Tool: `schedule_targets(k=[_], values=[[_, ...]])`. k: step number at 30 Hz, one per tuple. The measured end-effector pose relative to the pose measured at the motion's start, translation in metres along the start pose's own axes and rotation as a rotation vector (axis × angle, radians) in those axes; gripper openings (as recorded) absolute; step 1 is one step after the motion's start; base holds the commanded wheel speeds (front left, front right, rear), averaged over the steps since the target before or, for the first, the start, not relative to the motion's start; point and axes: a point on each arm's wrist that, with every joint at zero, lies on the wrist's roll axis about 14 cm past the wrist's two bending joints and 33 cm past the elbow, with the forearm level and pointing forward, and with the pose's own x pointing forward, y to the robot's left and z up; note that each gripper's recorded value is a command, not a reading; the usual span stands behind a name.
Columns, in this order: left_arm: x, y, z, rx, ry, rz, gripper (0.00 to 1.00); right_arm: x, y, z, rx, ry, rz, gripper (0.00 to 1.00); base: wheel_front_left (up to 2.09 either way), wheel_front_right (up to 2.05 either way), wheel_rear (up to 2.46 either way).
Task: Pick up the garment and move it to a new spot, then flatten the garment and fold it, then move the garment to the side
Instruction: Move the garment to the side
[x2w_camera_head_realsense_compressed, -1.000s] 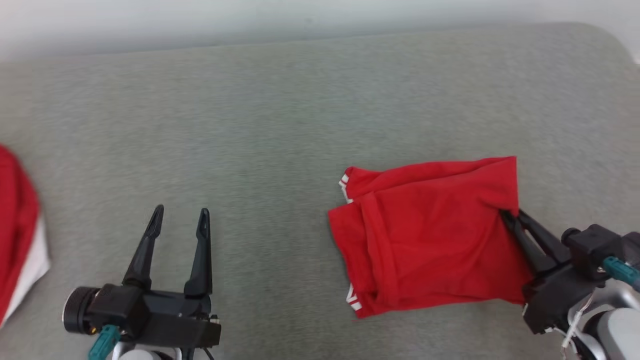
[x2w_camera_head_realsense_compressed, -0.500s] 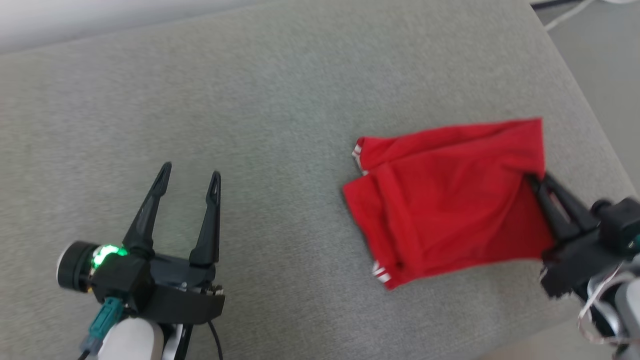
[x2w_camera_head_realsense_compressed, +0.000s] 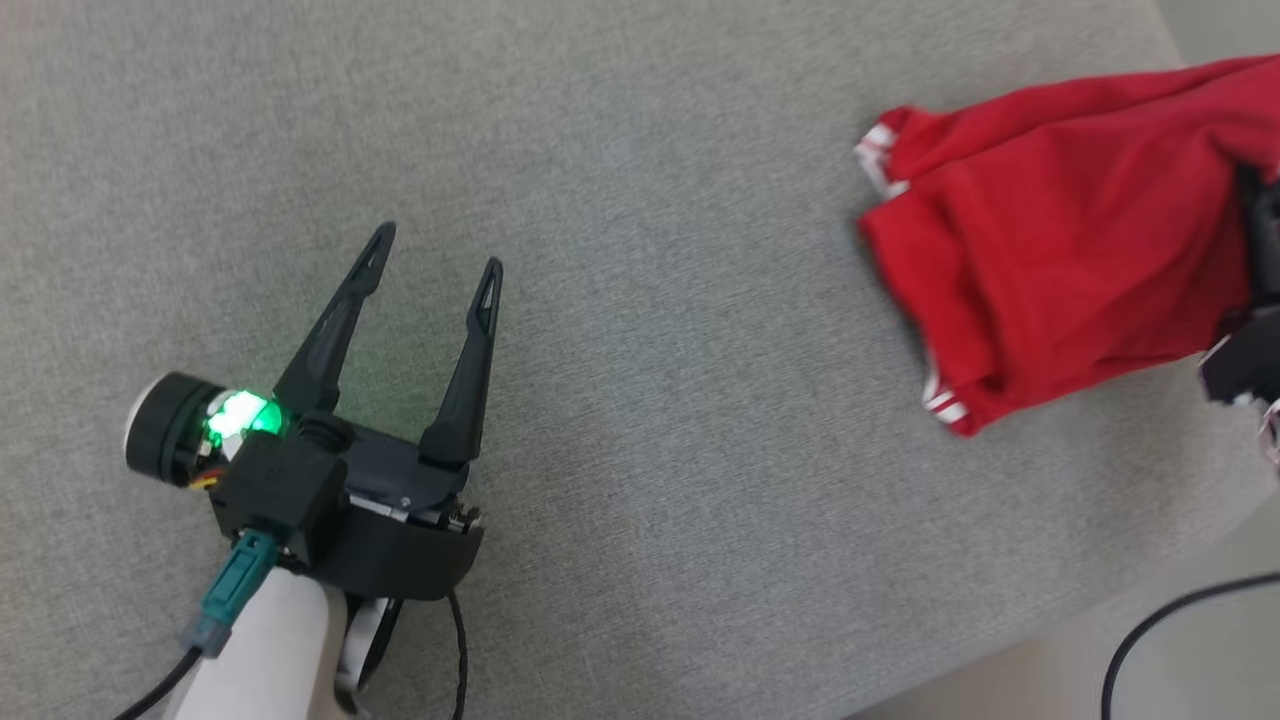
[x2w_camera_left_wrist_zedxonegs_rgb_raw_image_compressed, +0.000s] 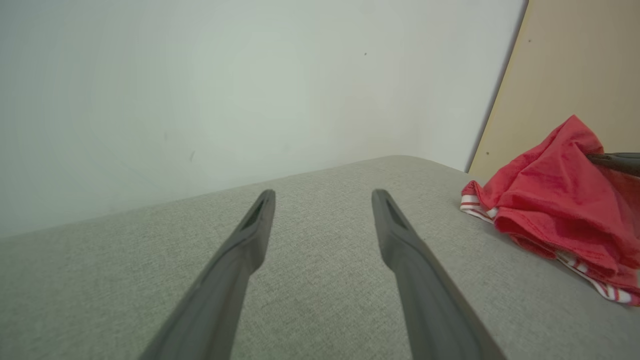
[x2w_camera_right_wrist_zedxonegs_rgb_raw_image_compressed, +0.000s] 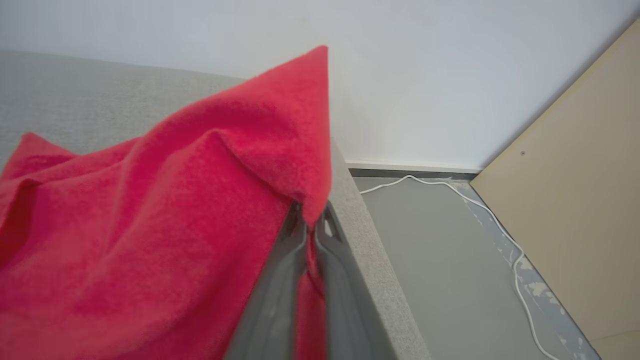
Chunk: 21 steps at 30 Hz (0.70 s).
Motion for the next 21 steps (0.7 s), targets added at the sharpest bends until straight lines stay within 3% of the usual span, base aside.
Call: schedule_targets(k=[6,7,8,9,16,21], values=[[0.002,0.006,-0.008,0.003,0.006,0.001,1.0,0.022,-0.016,-0.021,0.01,0.073,-0.049,0.0,0.0,0.0,0.0],[0.001,0.007,-0.009,0.005,0.008,0.002,1.0,0.025,-0.018,-0.026,0.018,0.086,-0.06,0.11,0.0,0.0,0.0],[0.001,0.009,-0.01,0.007,0.011,0.003,1.0,0.027,-0.02,-0.03,0.029,0.1,-0.073,0.81,0.0,0.0,0.0],[0.0,0.01,-0.011,0.009,0.013,0.005,1.0,0.028,-0.023,-0.034,0.037,0.11,-0.084,1.0,0.0,0.0,0.0],[-0.004,0.018,-0.006,0.024,0.006,0.037,1.0,0.033,-0.044,-0.027,0.086,0.087,-0.168,1.0,0.0,0.0,0.0],[-0.015,0.023,0.001,0.032,0.015,0.073,1.0,0.025,-0.041,0.009,0.169,-0.062,-0.189,1.0,0.0,0.0,0.0]])
